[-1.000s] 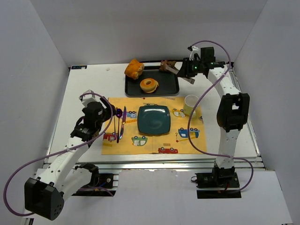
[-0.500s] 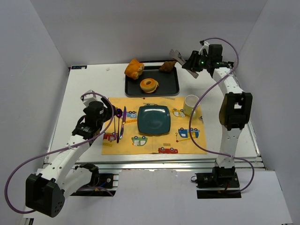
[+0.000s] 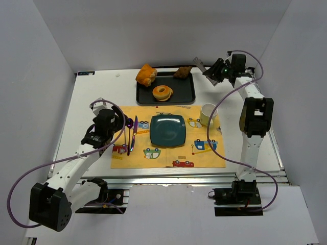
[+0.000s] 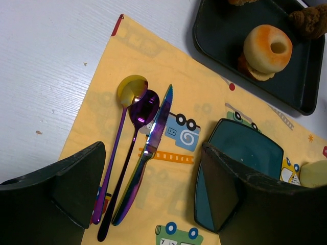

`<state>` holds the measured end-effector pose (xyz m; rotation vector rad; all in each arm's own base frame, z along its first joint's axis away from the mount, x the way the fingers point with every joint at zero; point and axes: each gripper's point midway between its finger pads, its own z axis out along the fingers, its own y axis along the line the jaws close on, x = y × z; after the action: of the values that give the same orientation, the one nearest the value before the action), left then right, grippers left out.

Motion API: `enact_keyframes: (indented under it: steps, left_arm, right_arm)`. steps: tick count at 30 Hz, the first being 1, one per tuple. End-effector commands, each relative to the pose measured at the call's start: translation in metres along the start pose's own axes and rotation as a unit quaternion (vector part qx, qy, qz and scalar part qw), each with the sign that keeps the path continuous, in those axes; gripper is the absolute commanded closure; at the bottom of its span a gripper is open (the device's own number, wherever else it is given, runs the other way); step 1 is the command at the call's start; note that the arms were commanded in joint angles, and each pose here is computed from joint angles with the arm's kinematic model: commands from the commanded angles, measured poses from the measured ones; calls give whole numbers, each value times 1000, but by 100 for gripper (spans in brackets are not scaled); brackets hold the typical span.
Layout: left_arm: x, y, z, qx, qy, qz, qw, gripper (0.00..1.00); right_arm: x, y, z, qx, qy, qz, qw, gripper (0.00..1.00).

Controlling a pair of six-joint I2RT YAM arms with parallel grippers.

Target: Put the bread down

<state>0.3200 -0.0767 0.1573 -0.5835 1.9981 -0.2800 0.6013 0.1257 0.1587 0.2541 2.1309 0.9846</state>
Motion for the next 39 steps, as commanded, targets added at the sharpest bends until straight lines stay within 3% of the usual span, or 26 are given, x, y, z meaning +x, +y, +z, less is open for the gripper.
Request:
enact_keyframes:
  steps: [1,33,39]
  left_arm:
    - [-16,-17,0,22,-15,-14,1000,15]
    - [-10,-22,13,17,3,-10,1000,15]
    - [-10,-24,14,20,5,-10,1000,15]
  right_arm:
    - [-10,12,6,-31,-16,23,999,55]
    - [33,-12,35,-65,30,176,982,54]
    - [38,-5,33,-94,39,211,972,64]
